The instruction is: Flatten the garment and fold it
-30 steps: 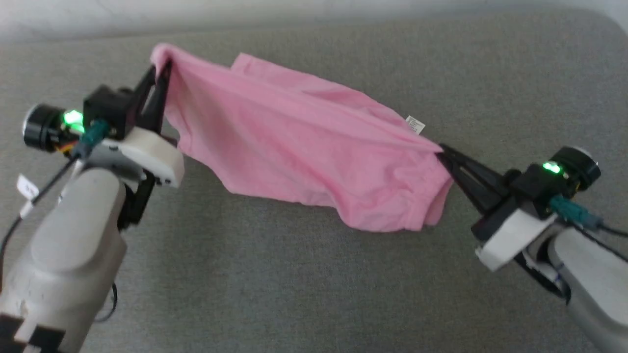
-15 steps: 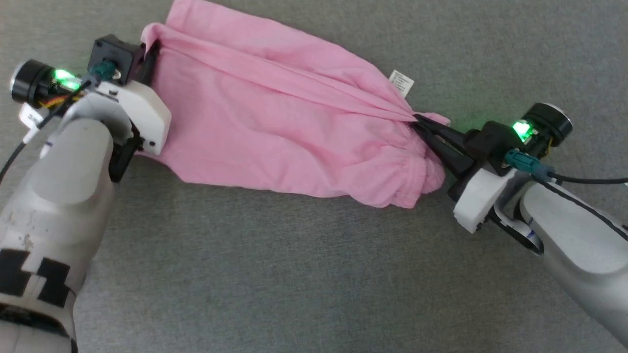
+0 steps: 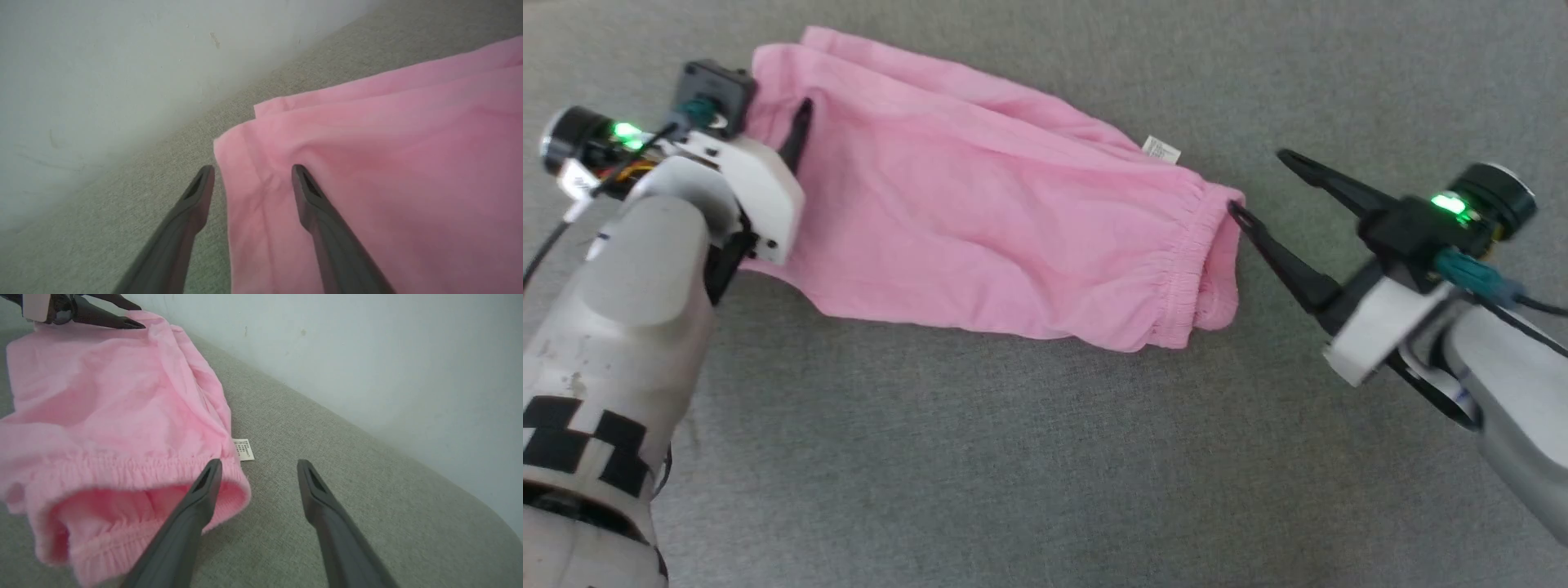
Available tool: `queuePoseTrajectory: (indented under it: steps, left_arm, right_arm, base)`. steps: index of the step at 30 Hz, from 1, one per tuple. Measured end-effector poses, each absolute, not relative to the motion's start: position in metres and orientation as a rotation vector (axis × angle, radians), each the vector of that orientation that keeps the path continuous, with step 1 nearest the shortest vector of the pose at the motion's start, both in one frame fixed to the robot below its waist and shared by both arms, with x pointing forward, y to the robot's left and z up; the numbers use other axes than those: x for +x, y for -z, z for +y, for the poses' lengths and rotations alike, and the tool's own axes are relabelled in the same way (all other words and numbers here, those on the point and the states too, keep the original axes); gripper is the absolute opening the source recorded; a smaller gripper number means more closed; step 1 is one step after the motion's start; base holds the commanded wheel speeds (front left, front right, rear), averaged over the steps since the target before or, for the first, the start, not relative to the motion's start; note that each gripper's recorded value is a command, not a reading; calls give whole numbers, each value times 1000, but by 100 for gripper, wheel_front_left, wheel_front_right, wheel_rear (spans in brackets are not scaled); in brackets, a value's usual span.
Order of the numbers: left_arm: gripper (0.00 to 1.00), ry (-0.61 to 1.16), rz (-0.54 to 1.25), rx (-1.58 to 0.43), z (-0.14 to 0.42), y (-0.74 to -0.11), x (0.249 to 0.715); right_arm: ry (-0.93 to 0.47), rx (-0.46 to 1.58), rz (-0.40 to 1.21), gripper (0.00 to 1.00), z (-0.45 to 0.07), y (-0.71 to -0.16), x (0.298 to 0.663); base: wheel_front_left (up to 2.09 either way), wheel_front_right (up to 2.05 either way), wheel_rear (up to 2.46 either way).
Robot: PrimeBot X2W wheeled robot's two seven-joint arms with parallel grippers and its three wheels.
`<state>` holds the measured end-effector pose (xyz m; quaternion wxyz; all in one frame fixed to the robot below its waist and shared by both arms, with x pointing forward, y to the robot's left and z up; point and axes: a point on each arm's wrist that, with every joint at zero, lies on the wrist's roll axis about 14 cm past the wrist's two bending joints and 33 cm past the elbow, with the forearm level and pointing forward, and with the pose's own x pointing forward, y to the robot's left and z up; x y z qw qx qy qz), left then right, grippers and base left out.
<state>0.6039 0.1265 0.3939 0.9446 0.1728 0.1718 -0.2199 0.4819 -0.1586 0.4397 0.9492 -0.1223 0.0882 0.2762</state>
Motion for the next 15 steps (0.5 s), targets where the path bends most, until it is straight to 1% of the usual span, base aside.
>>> queuePoseTrajectory:
  steps: [5,8,12,15]
  left_arm:
    - [100,472,331,406,121,-431,596]
    - [100,470,351,446,125,-458,595]
    - [100,480,452,453,126,-484,584]
    - [100,487,580,451,132,-492,570]
  right_arm:
    - [-529,-263,98,100,-170,-479,469]
    - [-517,-268,64,100,-170,-497,461]
    - [-511,-266,42,100,-166,-511,448]
    - [-514,-255,26,100,-160,-518,442]
  base:
    - [0,0,0]
    - [0,0,0]
    - [0,0,0]
    - [0,0,0]
